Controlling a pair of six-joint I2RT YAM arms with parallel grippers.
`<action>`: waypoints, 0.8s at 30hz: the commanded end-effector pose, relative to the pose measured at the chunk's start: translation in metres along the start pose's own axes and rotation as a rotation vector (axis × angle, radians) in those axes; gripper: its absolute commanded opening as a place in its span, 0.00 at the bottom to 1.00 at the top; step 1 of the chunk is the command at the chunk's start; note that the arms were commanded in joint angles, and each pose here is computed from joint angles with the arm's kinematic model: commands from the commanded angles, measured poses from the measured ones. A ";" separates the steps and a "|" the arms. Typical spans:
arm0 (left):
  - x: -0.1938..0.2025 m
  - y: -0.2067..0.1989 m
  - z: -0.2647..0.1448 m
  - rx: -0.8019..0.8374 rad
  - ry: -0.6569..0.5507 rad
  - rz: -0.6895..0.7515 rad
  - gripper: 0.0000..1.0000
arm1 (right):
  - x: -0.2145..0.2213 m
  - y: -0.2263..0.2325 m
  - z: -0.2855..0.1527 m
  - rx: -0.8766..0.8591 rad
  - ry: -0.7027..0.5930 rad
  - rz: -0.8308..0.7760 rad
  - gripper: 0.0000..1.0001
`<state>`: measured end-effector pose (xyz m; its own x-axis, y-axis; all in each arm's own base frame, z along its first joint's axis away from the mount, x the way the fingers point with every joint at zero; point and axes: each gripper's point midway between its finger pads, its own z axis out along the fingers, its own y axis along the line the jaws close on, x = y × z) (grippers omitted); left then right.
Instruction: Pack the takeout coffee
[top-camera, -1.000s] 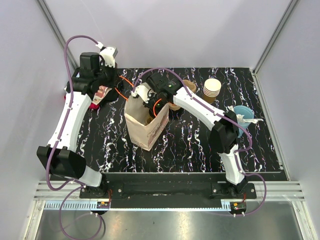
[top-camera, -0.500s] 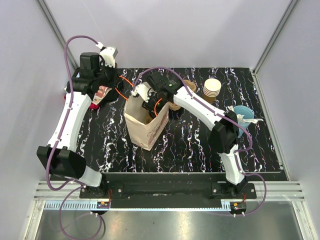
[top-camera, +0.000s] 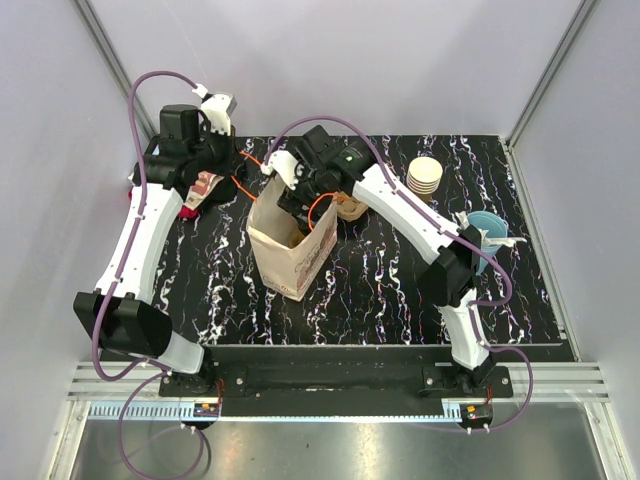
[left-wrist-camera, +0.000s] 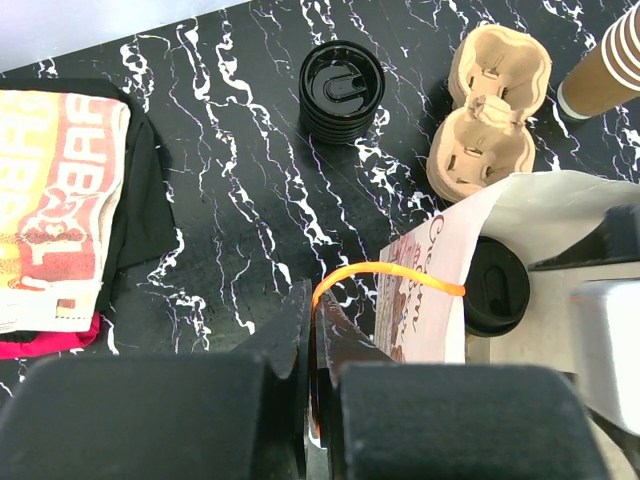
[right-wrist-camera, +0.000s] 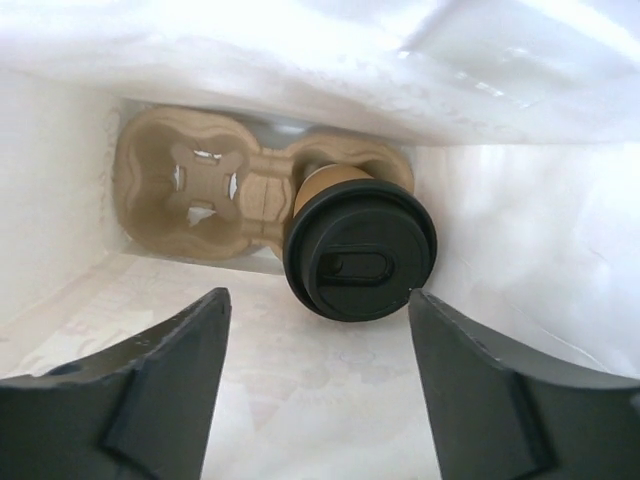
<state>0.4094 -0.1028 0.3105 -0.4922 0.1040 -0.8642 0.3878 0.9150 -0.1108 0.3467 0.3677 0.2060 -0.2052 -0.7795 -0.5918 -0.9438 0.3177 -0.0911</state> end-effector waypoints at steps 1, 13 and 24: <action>-0.022 -0.006 -0.009 0.030 -0.088 0.027 0.00 | -0.032 -0.002 -0.045 0.026 -0.118 -0.011 0.81; -0.024 -0.012 -0.011 0.067 -0.092 0.031 0.06 | -0.066 -0.001 -0.107 0.082 -0.260 -0.033 1.00; -0.026 -0.022 -0.013 0.115 -0.098 0.041 0.39 | -0.087 -0.008 -0.170 0.191 -0.380 -0.026 1.00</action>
<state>0.4045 -0.1147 0.3128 -0.4863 0.1083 -0.8671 0.4494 0.8820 -0.1419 0.3328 0.3612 0.3394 -0.0836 -0.6196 -0.7805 -0.9174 0.3537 -0.1825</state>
